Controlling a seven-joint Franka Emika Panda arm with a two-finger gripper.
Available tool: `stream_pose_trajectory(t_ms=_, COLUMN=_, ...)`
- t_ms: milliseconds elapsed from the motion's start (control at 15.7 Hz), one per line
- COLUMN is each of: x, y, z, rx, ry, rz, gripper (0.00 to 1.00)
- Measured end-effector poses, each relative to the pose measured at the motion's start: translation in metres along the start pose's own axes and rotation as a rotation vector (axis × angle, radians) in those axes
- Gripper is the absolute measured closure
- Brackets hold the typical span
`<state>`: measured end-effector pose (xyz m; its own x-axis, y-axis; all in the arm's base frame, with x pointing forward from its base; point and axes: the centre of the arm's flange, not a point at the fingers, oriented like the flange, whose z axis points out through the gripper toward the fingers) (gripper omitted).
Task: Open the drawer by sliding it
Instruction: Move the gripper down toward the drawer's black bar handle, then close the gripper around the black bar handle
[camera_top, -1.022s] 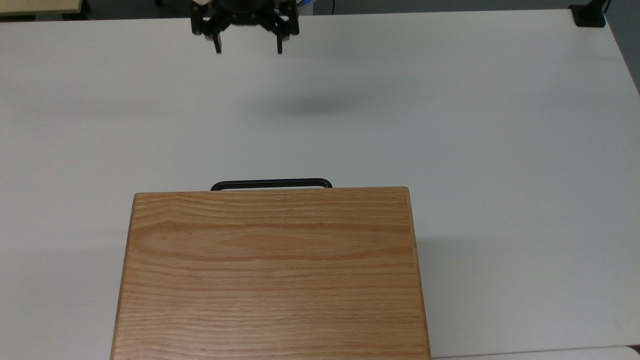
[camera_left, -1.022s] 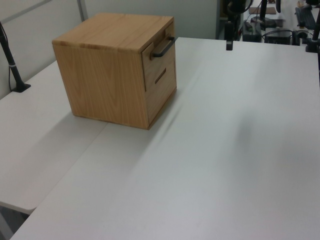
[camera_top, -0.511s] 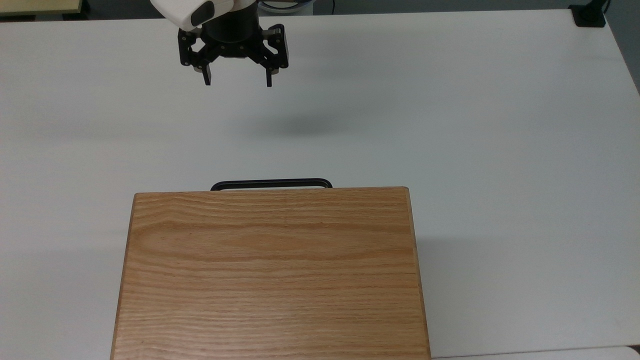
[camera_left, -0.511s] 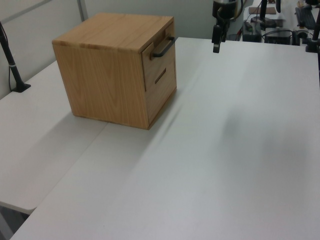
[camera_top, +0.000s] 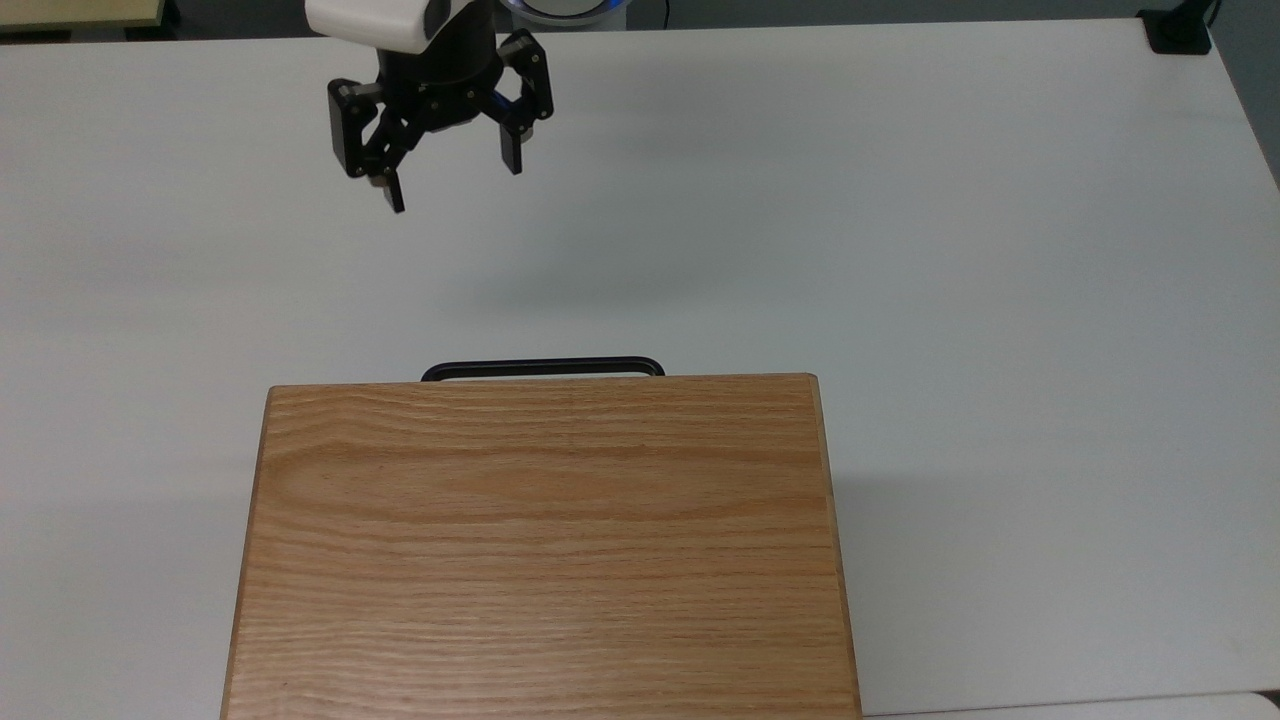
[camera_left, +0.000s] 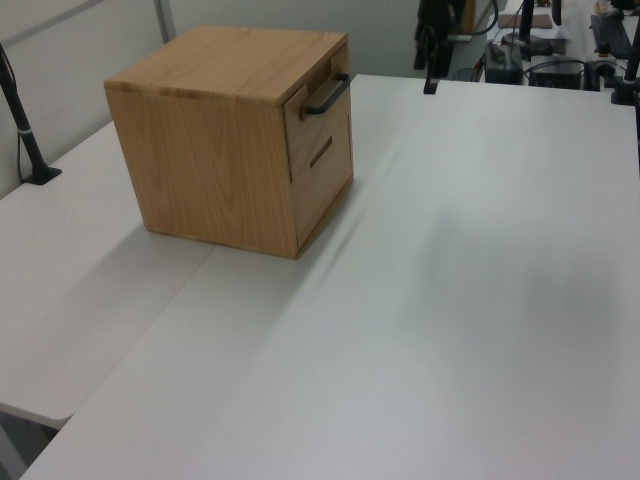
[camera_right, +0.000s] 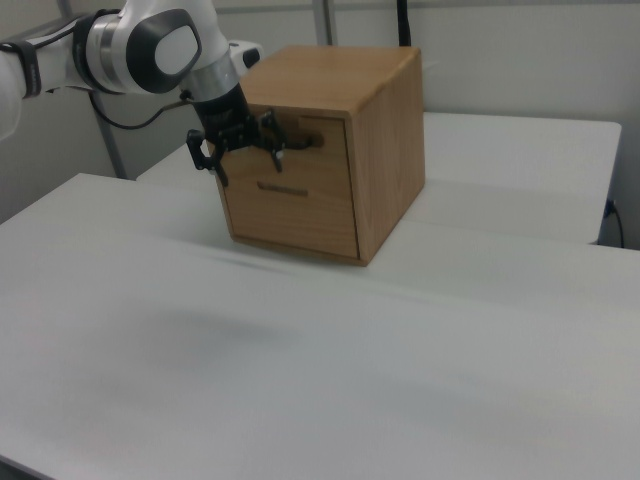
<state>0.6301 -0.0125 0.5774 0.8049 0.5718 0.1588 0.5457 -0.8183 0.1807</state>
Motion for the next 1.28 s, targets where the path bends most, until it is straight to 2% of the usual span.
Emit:
stream_pose_trajectory(t_ms=192, x=0.002, y=0.006, z=-0.005, rx=-0.072, ry=0.005, rz=-0.229, gripper=0.00)
stream_pose_trajectory(t_ms=383, x=0.008, y=0.008, z=-0.003, rx=-0.128, ry=-0.006, rz=-0.375, gripper=0.00)
stream_pose_trajectory(t_ms=703, x=0.038, y=0.006, z=0.003, rx=-0.333, ry=0.042, rz=-0.561, gripper=0.00)
stream_pose_trajectory(t_ms=831, x=0.049, y=-0.001, z=0.010, rx=-0.363, ry=0.053, rz=-0.599, gripper=0.00)
stream_pose_trajectory(t_ms=958, x=0.056, y=-0.011, z=0.014, rx=-0.365, ry=0.051, rz=-0.628, gripper=0.00)
stream_pose_trajectory(t_ms=1278, x=0.077, y=-0.043, z=0.033, rx=-0.411, ry=0.001, rz=-0.755, gripper=0.04)
